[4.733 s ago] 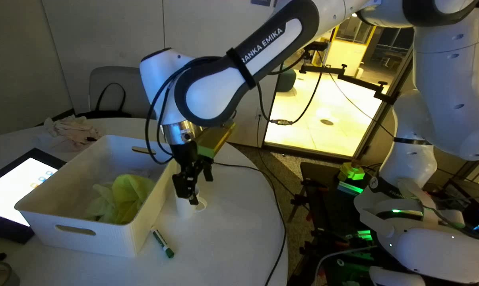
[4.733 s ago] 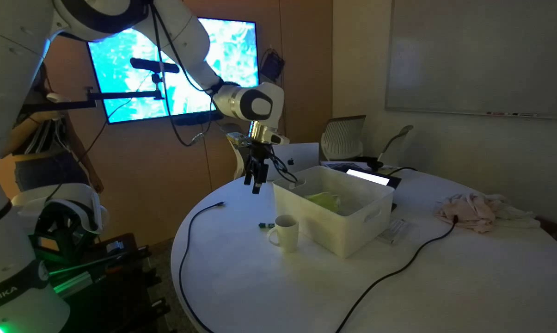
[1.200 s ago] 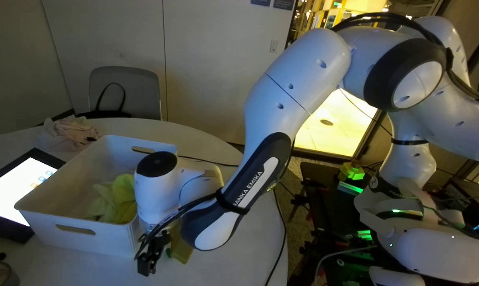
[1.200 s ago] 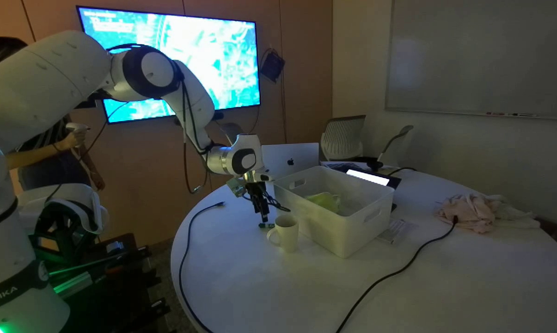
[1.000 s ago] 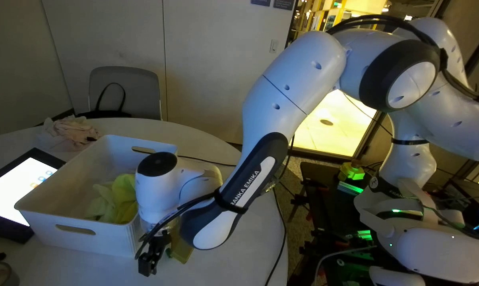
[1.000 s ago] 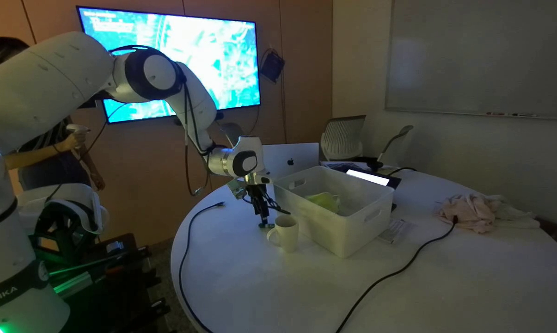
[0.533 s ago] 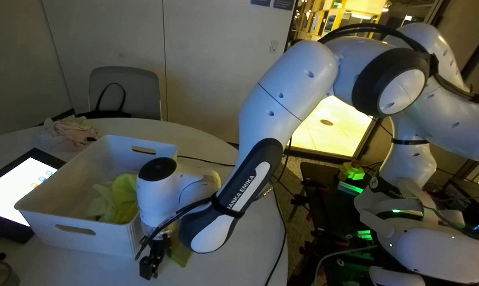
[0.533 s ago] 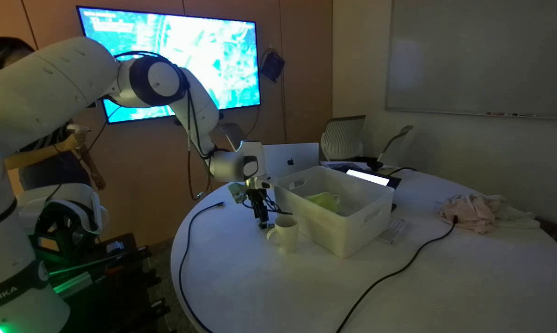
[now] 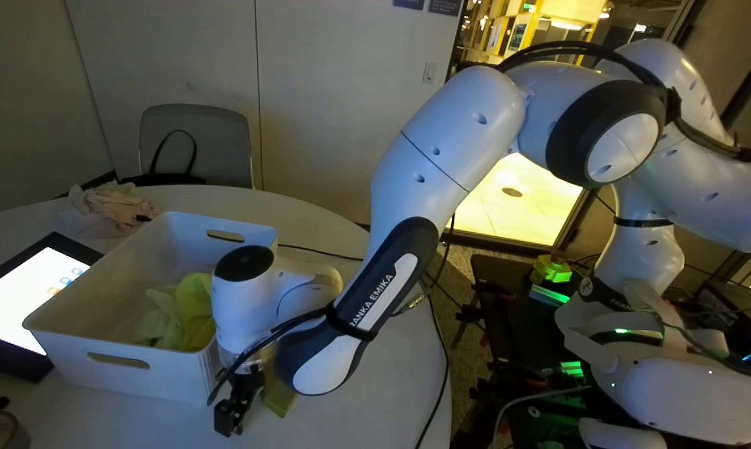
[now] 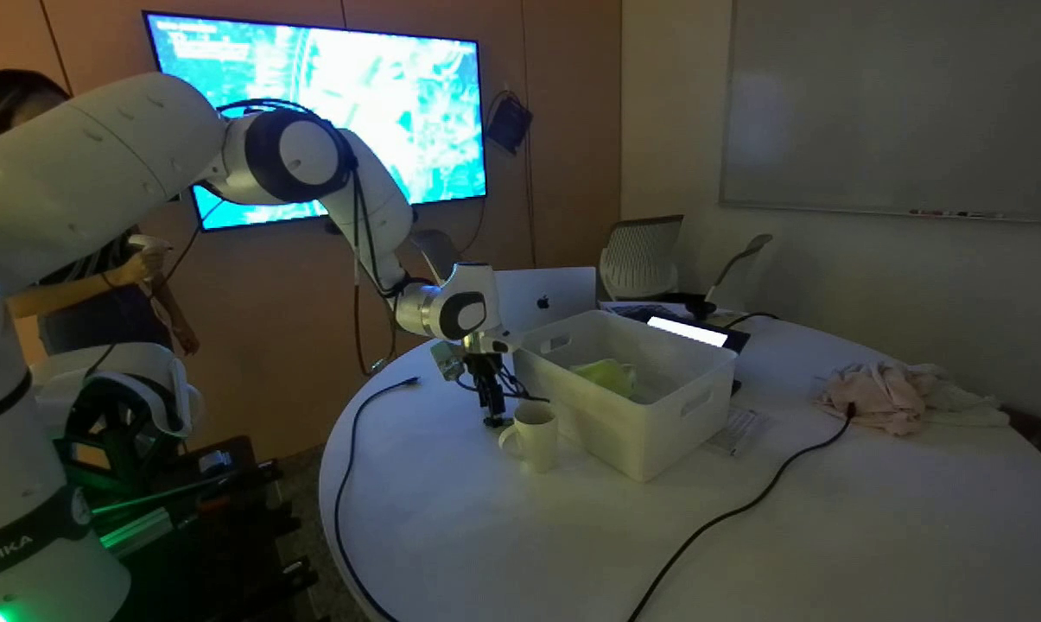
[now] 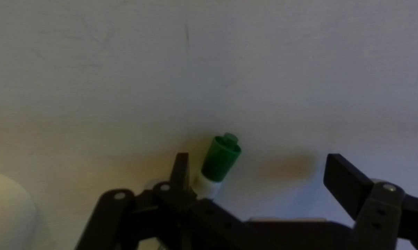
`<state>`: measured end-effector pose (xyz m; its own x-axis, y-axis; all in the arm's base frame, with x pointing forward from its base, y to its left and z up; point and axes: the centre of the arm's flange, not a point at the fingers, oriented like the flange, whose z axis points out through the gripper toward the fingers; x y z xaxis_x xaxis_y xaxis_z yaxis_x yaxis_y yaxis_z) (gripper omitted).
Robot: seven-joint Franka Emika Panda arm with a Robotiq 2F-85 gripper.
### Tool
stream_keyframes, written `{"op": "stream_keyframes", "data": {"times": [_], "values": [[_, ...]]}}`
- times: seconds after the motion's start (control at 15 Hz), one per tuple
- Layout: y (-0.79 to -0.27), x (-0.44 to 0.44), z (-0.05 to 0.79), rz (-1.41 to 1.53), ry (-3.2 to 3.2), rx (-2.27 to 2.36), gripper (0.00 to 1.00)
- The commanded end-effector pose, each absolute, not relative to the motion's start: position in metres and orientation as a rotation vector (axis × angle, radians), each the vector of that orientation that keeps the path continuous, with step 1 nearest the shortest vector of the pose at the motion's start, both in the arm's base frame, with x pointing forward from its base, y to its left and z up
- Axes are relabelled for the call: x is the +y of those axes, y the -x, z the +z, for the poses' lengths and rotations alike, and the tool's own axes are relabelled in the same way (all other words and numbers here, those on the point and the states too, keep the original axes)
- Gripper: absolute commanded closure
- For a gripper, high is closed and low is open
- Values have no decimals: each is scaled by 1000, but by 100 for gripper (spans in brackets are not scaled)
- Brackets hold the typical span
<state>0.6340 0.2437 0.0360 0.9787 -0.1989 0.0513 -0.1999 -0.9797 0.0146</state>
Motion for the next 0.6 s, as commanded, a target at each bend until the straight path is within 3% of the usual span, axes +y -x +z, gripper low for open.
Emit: {"op": "stream_keyframes", "data": {"times": [0.0, 0.53], "values": [[-648, 244, 32, 72, -3133, -352, 0], [-658, 227, 32, 64, -3140, -442, 0]]}}
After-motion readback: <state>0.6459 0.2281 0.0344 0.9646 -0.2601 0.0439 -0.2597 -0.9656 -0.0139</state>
